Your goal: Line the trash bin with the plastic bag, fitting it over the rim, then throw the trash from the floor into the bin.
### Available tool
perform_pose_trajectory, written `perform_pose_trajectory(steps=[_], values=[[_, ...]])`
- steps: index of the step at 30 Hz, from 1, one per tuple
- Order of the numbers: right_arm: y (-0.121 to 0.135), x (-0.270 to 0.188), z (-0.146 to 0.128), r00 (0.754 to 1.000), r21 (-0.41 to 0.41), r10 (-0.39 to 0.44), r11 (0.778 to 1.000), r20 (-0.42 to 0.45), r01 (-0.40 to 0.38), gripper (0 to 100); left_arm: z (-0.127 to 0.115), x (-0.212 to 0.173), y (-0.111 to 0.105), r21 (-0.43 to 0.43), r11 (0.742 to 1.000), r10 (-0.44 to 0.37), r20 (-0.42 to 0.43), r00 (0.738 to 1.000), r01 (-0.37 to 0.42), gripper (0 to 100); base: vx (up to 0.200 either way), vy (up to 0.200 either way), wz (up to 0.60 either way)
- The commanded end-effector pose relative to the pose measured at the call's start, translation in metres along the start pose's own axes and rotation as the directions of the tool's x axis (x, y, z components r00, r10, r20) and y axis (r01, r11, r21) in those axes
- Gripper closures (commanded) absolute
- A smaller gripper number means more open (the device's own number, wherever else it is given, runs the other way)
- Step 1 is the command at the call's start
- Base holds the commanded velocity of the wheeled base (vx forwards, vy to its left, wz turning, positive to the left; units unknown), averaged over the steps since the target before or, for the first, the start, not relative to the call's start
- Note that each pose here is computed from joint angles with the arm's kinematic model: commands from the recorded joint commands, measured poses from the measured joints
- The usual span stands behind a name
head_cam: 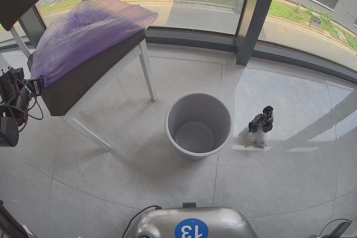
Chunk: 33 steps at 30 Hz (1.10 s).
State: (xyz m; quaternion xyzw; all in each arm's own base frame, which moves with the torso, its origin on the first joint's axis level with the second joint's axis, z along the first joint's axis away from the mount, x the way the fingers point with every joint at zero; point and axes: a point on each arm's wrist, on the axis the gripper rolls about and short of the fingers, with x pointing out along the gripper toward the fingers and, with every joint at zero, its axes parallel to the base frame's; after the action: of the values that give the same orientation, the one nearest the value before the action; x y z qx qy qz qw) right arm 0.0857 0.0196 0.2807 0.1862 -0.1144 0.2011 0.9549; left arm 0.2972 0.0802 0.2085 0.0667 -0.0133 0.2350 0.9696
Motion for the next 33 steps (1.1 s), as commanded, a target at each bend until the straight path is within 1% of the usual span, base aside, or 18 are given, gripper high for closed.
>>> perform_pose_trajectory(steps=[1, 6, 23, 24, 33], values=[[0.0, 0.0, 0.0, 1.0, 0.0, 0.0, 1.0, -0.001, 0.0, 0, 0.005, -0.005, 0.002, -0.01, 1.0, 0.001, 0.014, 1.0, -0.001, 0, 0.0, 0.0, 0.0], [0.0, 0.0, 0.0, 1.0, 0.0, 0.0, 1.0, -0.001, 0.0, 0, 0.01, -0.007, 0.003, -0.026, 1.0, 0.007, 0.057, 0.998, -0.006, 0, 0.0, 0.0, 0.0], [0.0, -0.001, -0.001, 1.0, 0.001, 0.002, 1.0, -0.005, -0.002, 0, 0.013, -0.013, 0.004, -0.023, 1.0, 0.005, 0.071, 0.997, -0.003, 0, 0.0, 0.0, 0.0], [0.0, -0.001, -0.001, 1.0, 0.001, 0.0, 1.0, -0.002, 0.0, 0, 0.013, -0.014, 0.004, -0.022, 1.0, 0.003, 0.07, 0.998, -0.002, 100, 0.0, 0.0, 0.0], [0.001, -0.002, 0.0, 1.0, 0.0, 0.005, 1.0, 0.002, -0.005, 0, 0.012, -0.016, 0.003, -0.025, 1.0, 0.002, 0.064, 0.998, -0.001, 100, 0.0, 0.0, 0.0]])
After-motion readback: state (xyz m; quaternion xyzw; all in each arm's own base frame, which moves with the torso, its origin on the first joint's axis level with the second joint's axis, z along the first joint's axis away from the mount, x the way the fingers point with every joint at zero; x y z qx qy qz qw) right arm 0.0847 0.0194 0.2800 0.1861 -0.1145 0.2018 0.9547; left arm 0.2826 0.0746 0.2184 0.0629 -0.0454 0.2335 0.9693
